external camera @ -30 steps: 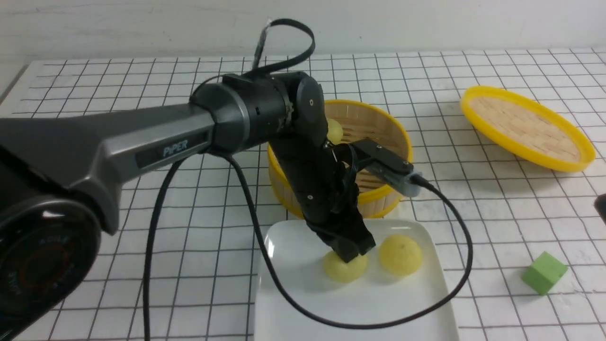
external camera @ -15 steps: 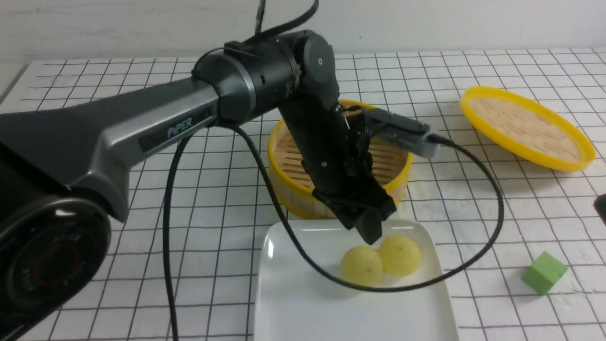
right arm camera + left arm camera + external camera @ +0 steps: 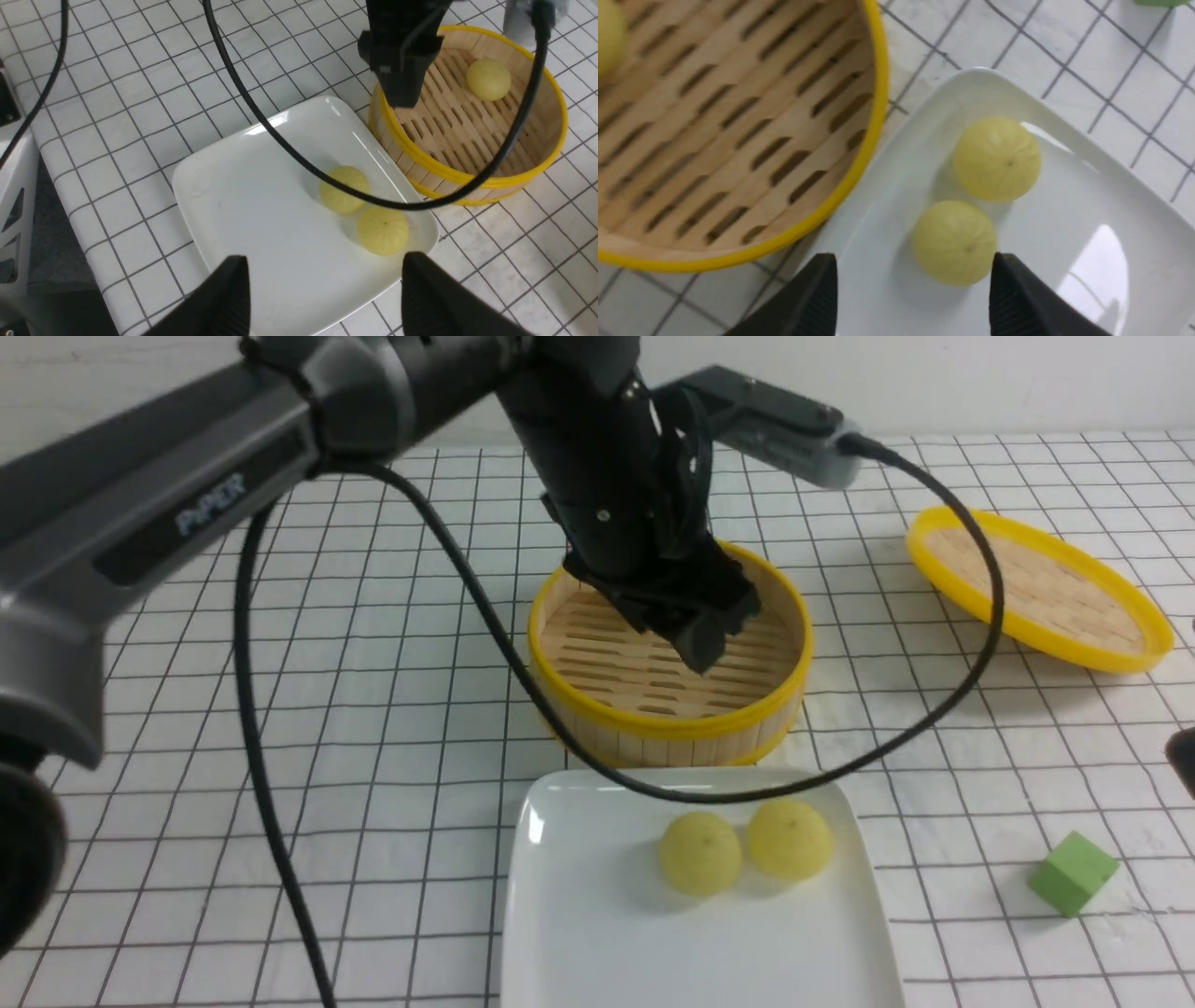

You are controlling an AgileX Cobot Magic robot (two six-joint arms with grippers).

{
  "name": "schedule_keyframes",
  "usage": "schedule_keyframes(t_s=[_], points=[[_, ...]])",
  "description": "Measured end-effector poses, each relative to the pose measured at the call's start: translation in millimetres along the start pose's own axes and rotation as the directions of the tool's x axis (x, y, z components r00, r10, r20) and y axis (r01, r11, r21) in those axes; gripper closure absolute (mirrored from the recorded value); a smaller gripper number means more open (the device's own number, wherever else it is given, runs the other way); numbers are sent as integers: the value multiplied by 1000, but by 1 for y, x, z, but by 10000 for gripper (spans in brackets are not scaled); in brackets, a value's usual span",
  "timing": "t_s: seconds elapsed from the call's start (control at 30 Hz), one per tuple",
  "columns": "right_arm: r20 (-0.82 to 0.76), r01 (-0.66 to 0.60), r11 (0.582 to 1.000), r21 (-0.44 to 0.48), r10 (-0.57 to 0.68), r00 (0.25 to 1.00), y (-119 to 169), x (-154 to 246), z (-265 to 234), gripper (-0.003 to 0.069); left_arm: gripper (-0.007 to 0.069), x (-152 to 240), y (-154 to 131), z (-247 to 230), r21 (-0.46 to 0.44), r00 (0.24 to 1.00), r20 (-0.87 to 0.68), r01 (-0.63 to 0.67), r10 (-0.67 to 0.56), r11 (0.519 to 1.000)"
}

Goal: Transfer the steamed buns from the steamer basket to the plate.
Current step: Use the left arm to grab the steamed stuffed bun that is closest to it

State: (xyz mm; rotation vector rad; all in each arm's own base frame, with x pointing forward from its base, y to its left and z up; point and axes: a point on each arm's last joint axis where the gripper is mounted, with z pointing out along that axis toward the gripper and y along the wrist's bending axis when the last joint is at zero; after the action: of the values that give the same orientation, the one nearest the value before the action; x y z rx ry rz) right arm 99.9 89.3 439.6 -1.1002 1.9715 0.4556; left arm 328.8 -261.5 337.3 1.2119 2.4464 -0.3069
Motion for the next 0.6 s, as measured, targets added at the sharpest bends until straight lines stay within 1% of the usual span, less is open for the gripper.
schedule_keyframes(t_s=[0.1, 0.27, 0.4, 0.5, 0.6], points=[[1, 3, 1000, -2, -3, 1000, 0, 0, 0, 221, 228, 4, 4, -29, -112, 999, 25, -18, 20, 994], [4, 3, 1000, -7, -3, 1000, 1, 0, 0, 221, 235, 7, 9, -52, -218, 998, 41, -41, 51, 975], [7, 2, 1000, -8, -2, 1000, 1, -1, 0, 221, 223, 8, 16, -51, -284, 998, 24, -46, 55, 958], [11, 2, 1000, -6, -2, 1000, 1, -1, 0, 221, 188, 3, 23, -41, -334, 997, 27, -58, 71, 941], [15, 2, 1000, -4, -2, 1000, 0, -1, 0, 221, 157, -2, 28, -27, -357, 995, 38, -71, 90, 931]])
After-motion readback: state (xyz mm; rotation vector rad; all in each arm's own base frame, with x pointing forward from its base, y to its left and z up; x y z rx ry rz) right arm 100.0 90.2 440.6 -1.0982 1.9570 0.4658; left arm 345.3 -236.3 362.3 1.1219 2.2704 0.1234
